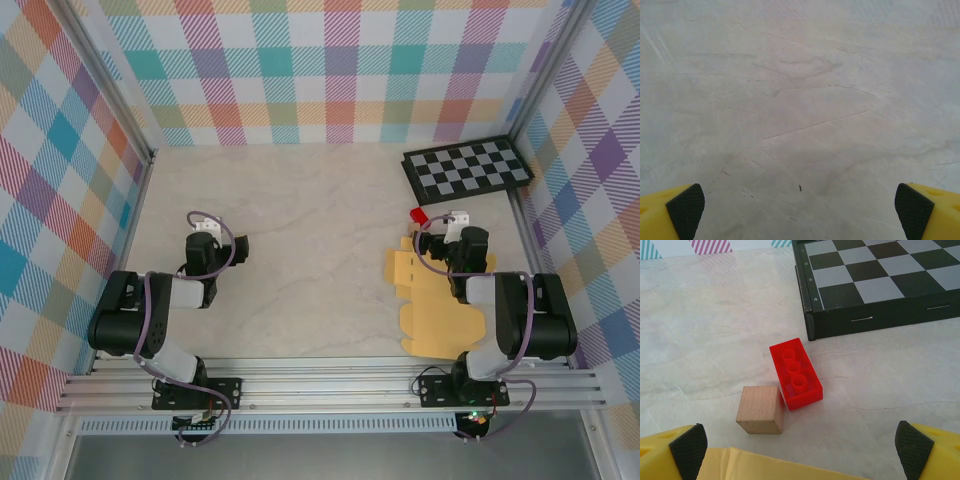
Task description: Fold the paper box
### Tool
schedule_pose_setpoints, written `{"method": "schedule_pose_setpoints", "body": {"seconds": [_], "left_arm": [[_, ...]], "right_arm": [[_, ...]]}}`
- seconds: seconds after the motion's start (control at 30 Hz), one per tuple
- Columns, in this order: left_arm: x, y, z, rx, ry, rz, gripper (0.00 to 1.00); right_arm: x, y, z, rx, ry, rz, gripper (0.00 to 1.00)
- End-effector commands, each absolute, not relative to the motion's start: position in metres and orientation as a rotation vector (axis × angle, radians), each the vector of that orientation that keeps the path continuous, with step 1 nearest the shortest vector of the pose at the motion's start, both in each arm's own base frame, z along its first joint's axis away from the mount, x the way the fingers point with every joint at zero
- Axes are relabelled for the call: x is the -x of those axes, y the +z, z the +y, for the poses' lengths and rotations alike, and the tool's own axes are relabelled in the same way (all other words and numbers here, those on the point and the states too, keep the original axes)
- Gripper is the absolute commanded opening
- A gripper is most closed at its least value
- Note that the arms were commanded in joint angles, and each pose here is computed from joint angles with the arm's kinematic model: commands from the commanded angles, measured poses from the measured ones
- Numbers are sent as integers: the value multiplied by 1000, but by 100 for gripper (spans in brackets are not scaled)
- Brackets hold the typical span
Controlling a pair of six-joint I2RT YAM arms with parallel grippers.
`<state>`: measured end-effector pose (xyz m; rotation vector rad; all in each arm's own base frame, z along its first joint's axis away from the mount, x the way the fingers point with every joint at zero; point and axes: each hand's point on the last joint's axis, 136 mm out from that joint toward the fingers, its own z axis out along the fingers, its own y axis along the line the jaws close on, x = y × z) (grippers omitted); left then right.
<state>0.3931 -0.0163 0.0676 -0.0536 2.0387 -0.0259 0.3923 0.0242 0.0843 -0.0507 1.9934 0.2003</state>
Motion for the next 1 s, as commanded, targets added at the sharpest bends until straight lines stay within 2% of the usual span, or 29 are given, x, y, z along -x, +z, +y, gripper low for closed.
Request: {"method": "schedule_pose_setpoints", "body": {"seconds": [0.0,0.87,0.97], "left_arm": [[-398,78,-19,43,-25,1990,100],[-400,78,-15,63,-68,1998,100],[-400,91,-15,69,-30,2013,100]], "right_arm": [[-397,91,27,62,208,1968,100],[-396,91,27,63,208,1969,100],[-399,102,29,61,210,2037,100]]}}
